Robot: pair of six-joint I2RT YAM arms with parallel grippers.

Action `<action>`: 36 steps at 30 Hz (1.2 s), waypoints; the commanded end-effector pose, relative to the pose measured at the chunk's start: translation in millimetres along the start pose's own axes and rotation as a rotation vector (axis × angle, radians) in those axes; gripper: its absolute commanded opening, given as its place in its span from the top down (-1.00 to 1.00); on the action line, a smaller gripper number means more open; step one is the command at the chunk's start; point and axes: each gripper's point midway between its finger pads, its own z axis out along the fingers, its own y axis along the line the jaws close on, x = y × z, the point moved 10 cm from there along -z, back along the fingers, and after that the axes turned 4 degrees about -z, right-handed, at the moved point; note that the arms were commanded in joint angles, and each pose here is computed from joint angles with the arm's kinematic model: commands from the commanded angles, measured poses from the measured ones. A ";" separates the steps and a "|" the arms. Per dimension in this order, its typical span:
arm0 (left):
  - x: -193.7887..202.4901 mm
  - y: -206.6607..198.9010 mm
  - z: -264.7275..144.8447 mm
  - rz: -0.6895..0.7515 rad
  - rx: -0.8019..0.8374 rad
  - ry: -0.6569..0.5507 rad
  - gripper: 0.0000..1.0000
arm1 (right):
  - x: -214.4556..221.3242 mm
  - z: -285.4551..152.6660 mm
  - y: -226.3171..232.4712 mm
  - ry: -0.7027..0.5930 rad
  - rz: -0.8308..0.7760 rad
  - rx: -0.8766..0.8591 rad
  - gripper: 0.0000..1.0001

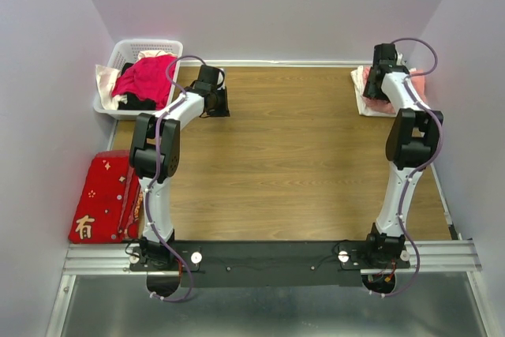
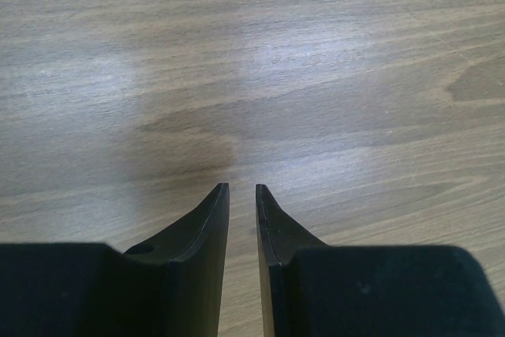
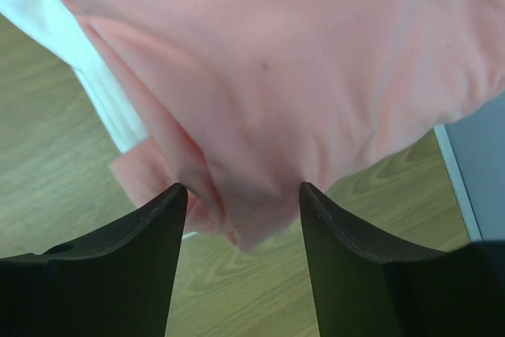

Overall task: Fold and stack the t-shirts
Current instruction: Neatly place the folded tshirt to the corner, then reset both grippers

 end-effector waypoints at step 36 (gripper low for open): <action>9.2 -35.1 -165.2 0.110 0.100 -0.487 0.11 | 57.2 -223.8 118.4 -0.372 -0.180 -0.722 -1.00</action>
